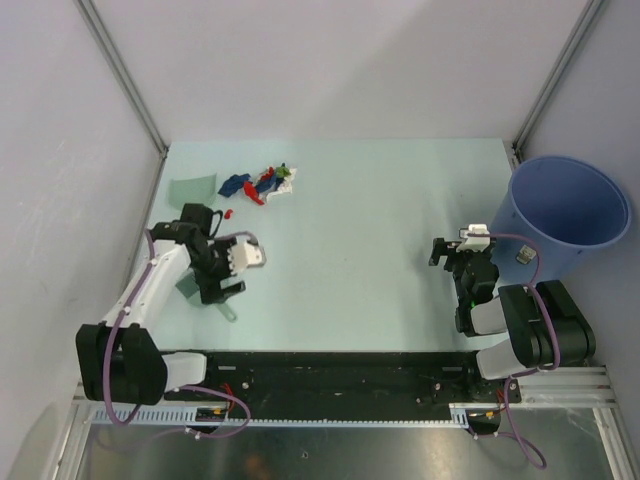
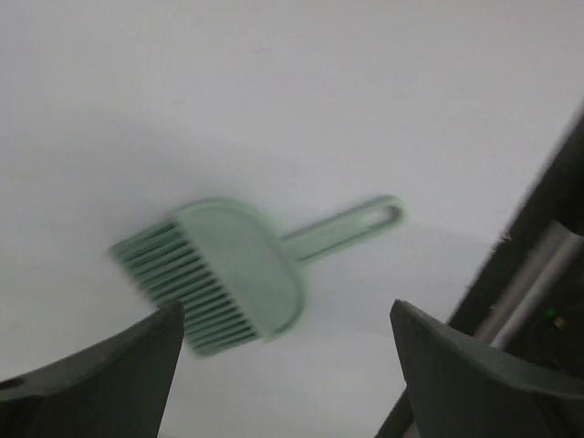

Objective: Sweep away the paper scraps from the table

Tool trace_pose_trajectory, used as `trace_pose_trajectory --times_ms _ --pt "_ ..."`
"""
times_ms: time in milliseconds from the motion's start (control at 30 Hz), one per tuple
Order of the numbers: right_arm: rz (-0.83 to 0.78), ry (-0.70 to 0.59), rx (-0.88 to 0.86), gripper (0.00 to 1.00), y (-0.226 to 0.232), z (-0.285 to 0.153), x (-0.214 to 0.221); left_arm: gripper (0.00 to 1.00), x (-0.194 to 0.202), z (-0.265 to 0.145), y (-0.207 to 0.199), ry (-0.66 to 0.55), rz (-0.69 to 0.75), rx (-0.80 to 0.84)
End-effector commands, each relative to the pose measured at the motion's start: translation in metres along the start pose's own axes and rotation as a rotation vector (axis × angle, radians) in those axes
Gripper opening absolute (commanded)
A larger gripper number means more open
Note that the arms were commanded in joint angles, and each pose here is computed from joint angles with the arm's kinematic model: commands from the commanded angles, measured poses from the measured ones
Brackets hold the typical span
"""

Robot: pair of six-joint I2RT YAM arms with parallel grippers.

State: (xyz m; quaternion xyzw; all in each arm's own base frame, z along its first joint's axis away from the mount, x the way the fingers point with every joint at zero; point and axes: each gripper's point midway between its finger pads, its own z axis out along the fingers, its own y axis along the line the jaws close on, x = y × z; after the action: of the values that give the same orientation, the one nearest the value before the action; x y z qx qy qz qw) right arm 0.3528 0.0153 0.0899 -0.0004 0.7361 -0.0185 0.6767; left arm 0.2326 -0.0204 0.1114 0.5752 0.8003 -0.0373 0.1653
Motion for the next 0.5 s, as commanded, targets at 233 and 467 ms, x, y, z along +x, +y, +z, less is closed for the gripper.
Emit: trace_pose_trajectory --times_ms 233,467 --pt "0.002 -0.056 0.016 1.00 -0.003 0.006 -0.017 0.89 -0.002 0.030 -0.049 -0.093 0.626 0.235" --pt "0.002 -0.054 0.016 1.00 -0.003 0.006 -0.016 0.75 0.016 0.060 -0.039 0.017 0.747 0.235"
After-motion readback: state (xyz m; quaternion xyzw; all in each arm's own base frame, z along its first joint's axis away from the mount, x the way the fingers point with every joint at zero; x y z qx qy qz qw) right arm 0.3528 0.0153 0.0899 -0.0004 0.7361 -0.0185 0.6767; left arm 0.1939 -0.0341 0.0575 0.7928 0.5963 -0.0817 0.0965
